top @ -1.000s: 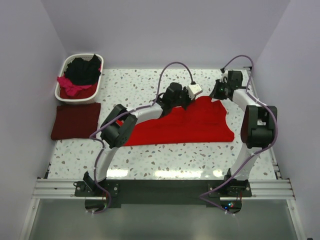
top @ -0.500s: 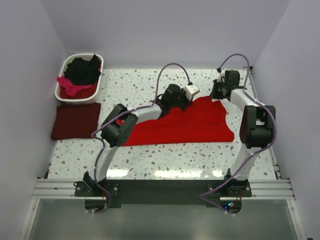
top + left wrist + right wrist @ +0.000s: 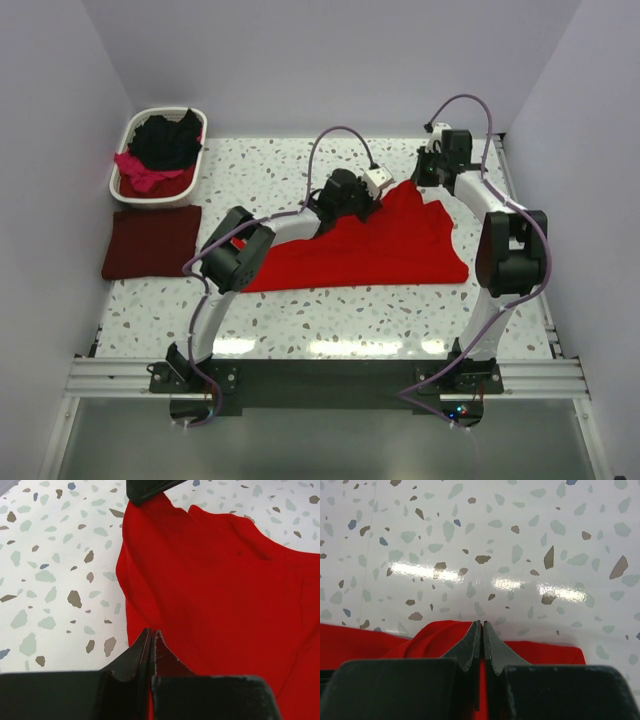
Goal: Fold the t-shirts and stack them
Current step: Fold the tshirt
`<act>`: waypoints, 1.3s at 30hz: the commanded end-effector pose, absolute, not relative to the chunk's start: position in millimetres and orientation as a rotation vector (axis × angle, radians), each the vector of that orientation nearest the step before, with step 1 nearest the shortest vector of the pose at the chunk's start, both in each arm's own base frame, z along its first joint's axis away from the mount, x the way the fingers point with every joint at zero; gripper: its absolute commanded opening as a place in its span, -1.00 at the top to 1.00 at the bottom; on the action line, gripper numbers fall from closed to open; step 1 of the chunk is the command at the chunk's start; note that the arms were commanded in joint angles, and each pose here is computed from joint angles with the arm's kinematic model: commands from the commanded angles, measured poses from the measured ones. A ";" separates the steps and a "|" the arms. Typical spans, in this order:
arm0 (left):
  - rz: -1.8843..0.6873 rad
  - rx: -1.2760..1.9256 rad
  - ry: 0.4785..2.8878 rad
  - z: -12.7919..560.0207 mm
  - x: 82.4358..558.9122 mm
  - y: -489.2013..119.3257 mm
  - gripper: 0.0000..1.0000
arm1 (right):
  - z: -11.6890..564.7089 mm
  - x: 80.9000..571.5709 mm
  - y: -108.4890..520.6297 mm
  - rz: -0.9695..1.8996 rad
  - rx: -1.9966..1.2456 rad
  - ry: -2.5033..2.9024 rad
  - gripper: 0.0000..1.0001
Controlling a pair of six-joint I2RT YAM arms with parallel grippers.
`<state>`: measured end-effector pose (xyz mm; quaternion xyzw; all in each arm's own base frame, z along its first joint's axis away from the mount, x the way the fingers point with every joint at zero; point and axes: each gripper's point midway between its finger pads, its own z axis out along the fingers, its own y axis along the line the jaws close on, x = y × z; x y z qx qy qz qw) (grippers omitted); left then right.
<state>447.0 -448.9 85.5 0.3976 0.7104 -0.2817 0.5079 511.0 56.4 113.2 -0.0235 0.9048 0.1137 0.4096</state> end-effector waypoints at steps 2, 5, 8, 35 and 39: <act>-0.690 0.875 1.655 118.3 459.4 -441.5 1.00 | 129.9 531.3 55.8 0.246 -0.096 2.205 0.97; -0.696 0.863 1.664 117.0 459.7 -440.9 1.00 | 125.0 528.7 52.0 0.224 -0.099 2.219 0.97; -0.704 0.870 1.663 117.6 457.9 -441.4 1.00 | 121.9 522.1 46.4 0.187 -0.097 2.234 0.98; -1.000 0.875 1.750 131.9 396.5 -441.8 1.00 | 112.6 432.1 27.1 0.091 -0.002 2.320 0.90; -1.037 0.889 1.772 129.0 378.9 -441.1 1.00 | 113.1 421.1 27.9 0.112 0.037 2.306 0.90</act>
